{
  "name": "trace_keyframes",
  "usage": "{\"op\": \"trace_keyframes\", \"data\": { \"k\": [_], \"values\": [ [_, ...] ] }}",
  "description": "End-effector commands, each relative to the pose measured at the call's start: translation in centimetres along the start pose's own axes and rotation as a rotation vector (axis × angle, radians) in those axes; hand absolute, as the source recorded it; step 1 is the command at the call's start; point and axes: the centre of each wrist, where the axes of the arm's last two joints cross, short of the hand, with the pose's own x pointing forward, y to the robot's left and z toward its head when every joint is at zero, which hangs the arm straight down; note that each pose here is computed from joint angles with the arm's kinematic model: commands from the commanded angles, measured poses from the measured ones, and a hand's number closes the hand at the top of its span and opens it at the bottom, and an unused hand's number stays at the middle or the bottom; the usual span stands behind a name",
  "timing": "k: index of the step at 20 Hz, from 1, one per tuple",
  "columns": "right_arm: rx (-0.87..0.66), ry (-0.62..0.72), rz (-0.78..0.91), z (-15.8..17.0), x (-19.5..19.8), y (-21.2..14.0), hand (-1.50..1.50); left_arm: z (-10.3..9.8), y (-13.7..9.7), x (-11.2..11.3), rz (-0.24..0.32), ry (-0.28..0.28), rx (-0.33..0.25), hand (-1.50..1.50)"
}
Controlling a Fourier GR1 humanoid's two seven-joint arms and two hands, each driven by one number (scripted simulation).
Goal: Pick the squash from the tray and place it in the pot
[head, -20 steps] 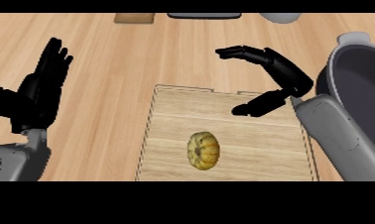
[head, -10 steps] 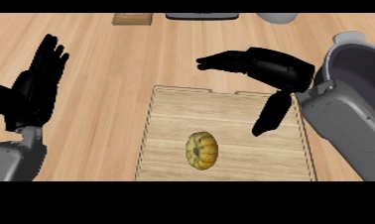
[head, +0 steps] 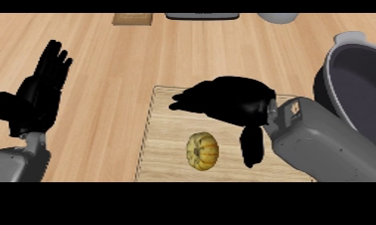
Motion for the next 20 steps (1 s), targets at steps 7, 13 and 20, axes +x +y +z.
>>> {"op": "trace_keyframes", "data": {
  "k": [7,13,20],
  "values": [
    [0.073,0.065,-0.008,-1.9,4.0,2.7,-1.5,0.1,-0.9,-1.1,0.016,-0.024,0.019,0.0],
    [0.091,0.169,0.068,-0.7,1.4,5.5,-1.5,0.3,-0.6,0.1,0.008,-0.017,0.003,0.0],
    [0.077,0.184,0.06,-1.2,1.0,4.8,-1.5,-1.4,-1.7,1.1,-0.005,-0.012,0.006,0.0]
  ]
}}
